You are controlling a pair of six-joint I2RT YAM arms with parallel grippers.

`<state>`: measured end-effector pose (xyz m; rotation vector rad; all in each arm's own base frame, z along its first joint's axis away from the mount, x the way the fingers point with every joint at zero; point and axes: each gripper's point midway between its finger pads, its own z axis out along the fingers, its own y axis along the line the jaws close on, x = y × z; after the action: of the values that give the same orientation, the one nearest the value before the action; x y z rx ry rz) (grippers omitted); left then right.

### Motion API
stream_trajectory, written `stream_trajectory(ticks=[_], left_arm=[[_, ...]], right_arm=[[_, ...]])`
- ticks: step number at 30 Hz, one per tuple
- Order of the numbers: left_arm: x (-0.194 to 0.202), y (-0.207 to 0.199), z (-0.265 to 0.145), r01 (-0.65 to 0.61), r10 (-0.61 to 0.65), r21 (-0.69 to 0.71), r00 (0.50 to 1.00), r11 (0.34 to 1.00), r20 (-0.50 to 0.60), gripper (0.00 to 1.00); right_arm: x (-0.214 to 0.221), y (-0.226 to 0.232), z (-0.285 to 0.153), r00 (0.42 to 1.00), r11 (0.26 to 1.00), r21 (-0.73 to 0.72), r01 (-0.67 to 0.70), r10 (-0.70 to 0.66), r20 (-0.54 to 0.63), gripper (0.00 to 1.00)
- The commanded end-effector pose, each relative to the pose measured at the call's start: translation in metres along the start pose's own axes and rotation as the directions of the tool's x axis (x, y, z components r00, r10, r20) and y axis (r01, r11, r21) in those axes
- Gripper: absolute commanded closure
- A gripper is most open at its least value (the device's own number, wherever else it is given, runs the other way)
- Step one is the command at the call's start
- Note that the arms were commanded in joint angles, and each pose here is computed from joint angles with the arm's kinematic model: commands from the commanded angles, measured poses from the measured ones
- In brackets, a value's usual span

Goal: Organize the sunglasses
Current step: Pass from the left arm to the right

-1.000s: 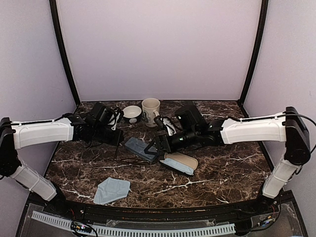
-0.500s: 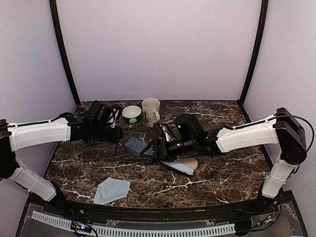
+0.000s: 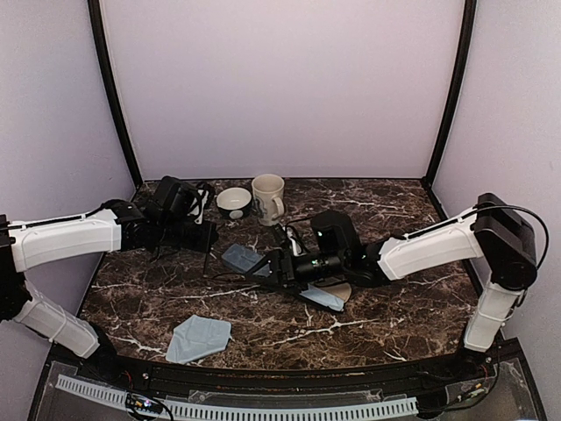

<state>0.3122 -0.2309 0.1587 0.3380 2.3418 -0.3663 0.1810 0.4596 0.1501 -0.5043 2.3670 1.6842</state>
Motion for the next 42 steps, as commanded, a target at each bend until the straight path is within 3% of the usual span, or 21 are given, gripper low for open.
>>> stream_trajectory(ticks=[1,13,15,32,34,42], left_arm=[[-0.018,-0.007,-0.012,0.015,-0.017,0.025,0.998,1.0,0.06,1.0],[-0.018,-0.007,-0.012,0.018,-0.02,0.027,0.998,0.999,0.059,1.0],[-0.017,-0.007,-0.012,0.018,-0.019,0.026,0.998,1.0,0.058,1.0],[-0.015,-0.007,-0.011,0.021,-0.022,0.027,0.998,0.999,0.053,1.0],[-0.014,-0.007,-0.011,0.024,-0.026,0.03,0.998,0.999,0.055,1.0],[-0.015,-0.008,-0.014,0.026,-0.028,0.04,0.997,0.999,0.066,0.98]], right_arm=[[0.0,0.01,0.004,1.0,0.998,-0.065,0.024,-0.023,0.016,0.21],[0.002,0.005,0.007,1.0,0.997,-0.066,0.025,-0.024,0.015,0.21],[0.006,0.007,0.007,1.0,0.997,-0.081,-0.003,0.002,-0.009,0.46],[0.006,0.007,0.006,1.0,0.997,-0.075,0.001,-0.002,-0.011,0.45],[0.005,0.006,0.006,1.0,0.998,-0.068,0.018,-0.019,-0.011,0.58],[0.001,0.0,0.005,0.999,0.999,-0.013,0.052,-0.052,-0.011,0.69]])
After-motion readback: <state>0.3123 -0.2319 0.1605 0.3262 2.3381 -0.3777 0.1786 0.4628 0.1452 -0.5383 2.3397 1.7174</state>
